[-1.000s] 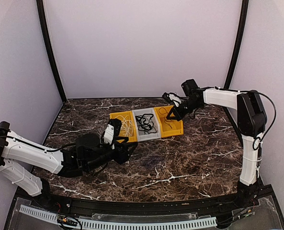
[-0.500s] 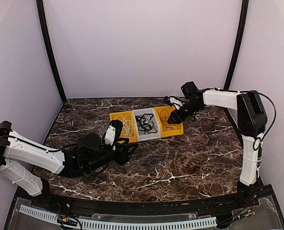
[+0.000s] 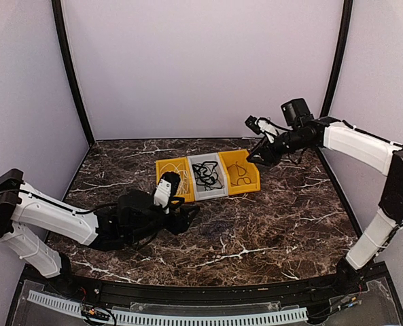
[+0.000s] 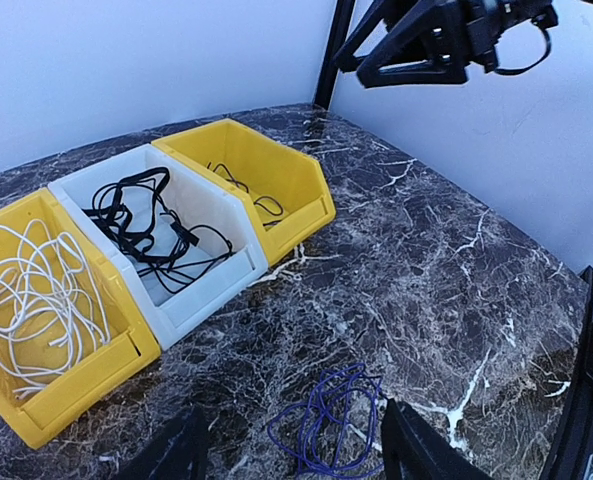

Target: Untangle the cables

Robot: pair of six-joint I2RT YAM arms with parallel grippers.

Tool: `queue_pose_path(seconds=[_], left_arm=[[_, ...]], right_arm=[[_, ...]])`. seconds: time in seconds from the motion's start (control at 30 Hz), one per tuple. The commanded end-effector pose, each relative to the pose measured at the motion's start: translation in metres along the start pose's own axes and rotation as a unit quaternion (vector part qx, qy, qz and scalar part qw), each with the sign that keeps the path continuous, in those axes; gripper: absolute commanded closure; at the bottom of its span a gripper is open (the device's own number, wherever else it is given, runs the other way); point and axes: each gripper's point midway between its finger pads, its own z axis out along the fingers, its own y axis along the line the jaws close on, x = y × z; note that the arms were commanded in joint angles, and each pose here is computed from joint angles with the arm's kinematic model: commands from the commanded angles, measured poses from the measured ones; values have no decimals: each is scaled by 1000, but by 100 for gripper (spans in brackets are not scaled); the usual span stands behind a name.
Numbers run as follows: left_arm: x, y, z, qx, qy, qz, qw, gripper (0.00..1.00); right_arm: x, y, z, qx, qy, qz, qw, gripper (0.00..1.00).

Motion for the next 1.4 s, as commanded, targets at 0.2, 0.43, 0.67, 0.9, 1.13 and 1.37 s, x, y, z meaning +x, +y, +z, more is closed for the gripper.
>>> queue_pose_path(seconds=[0.2, 0.43, 0.67, 0.9, 1.13, 1.37], left_arm=[[44, 42, 27, -33, 108, -116, 987, 40], [57, 62, 21, -52, 121, -157, 979, 41], [52, 61, 14, -47, 118, -176, 976, 41], [43, 63, 6, -49, 105, -183, 976, 41], [46, 61, 7, -43, 109, -189, 975, 41], [50, 60, 8, -38, 116, -182, 976, 41]], right_arm=[[49, 131, 27, -153, 21, -203, 967, 59], [72, 150, 74, -138, 88, -271, 949, 52], [95, 167, 107, -143, 130, -325, 926, 51], [90, 168, 120, -134, 131, -317, 930, 54], [84, 167, 119, -126, 124, -314, 933, 57], [77, 182, 111, -163, 115, -306, 931, 98]])
